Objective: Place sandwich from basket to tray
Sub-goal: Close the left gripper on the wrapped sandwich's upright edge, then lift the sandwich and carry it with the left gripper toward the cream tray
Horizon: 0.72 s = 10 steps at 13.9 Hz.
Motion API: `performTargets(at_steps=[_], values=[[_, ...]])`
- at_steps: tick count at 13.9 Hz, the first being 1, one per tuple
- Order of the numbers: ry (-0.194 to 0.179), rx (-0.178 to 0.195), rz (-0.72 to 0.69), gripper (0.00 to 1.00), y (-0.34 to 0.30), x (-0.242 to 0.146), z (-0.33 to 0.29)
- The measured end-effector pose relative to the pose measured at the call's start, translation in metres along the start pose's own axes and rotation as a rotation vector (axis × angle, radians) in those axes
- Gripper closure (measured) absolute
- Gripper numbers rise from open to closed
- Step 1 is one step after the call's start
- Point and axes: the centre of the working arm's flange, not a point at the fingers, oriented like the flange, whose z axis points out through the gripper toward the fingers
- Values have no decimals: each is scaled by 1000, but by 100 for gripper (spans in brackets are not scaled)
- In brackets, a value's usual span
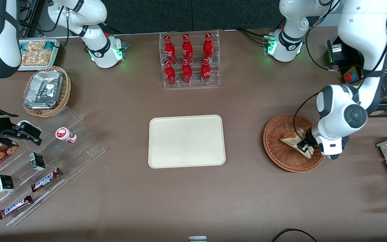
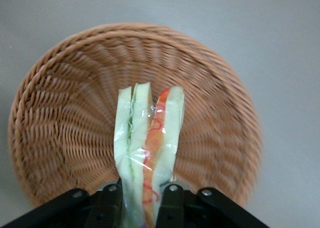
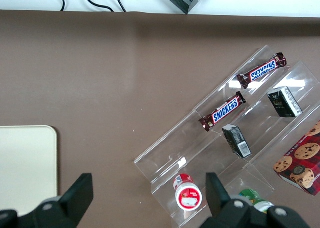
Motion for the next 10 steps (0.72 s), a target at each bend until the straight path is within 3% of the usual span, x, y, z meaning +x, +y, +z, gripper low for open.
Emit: performTargets(at_steps=[5,7,10], values=[[-7,-41,292,85,104,-102,-114],[-9,-48,389,85,138,-157,-113],[-42,-32,510,85,188,-250,-79]])
